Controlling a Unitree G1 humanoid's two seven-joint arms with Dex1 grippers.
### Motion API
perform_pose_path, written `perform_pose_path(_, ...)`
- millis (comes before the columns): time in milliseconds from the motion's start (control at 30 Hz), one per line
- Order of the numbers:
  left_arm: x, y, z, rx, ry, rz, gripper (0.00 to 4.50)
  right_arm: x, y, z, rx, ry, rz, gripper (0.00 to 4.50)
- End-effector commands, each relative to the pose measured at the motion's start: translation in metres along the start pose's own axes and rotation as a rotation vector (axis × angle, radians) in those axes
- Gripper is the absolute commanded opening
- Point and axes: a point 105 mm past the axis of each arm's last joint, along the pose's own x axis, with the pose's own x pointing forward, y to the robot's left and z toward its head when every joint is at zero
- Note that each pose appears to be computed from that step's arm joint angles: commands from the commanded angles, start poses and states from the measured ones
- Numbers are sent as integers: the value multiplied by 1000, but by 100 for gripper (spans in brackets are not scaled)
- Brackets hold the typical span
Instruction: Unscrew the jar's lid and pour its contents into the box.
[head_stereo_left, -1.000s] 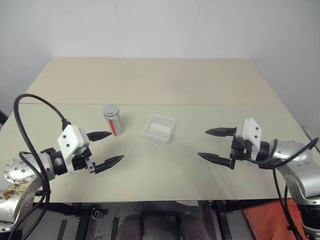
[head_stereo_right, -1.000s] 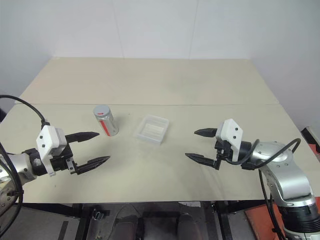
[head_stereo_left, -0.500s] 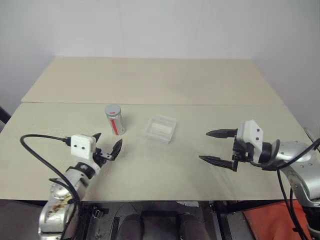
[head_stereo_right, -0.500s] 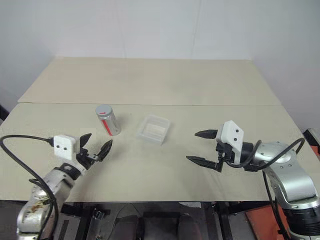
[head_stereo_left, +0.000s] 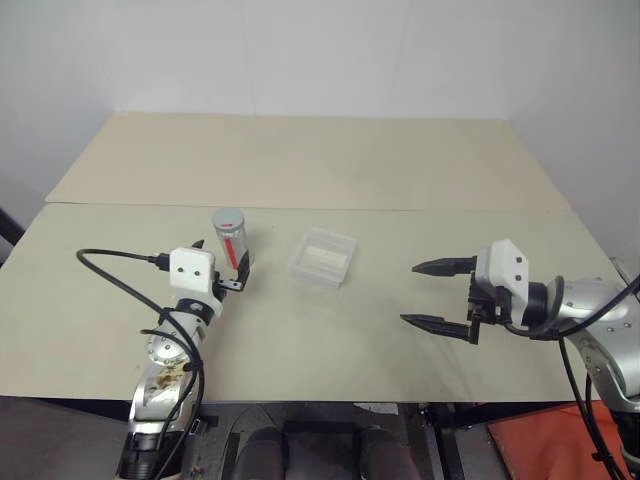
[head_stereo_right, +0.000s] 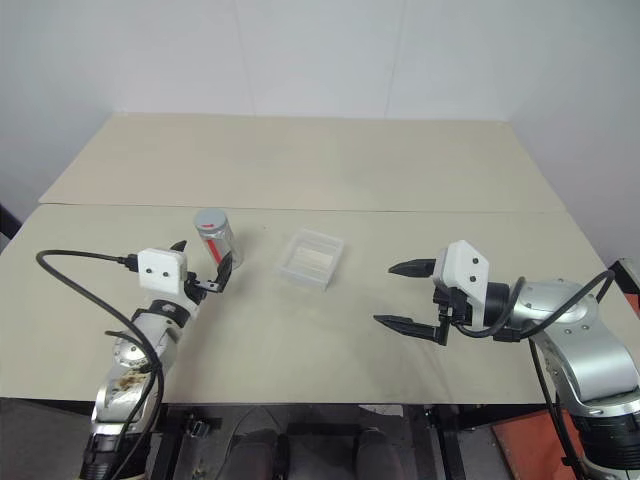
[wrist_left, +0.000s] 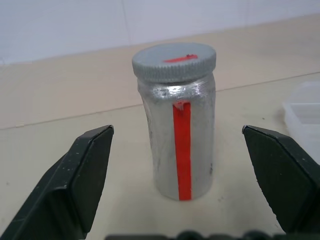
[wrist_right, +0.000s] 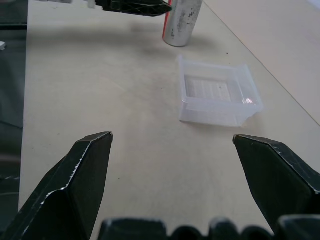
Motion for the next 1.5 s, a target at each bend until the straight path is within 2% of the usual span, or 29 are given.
perform_pose_path(33, 7, -3, 11, 3, -57, 16, 448, -4, -4, 14, -61, -25, -17, 450)
perform_pose_path(500, 24, -14, 3, -44, -68, 150, 448, -17, -5, 11, -70, -5, -40, 450)
perform_pose_path(1067, 48, -8, 7, -38, -96, 151, 448, -17, -5, 14, -73, -9, -36, 450)
perform_pose_path(1500, 55, -10, 9, -36, -110, 150, 448, -17, -2, 15, -62, -13, -41, 450)
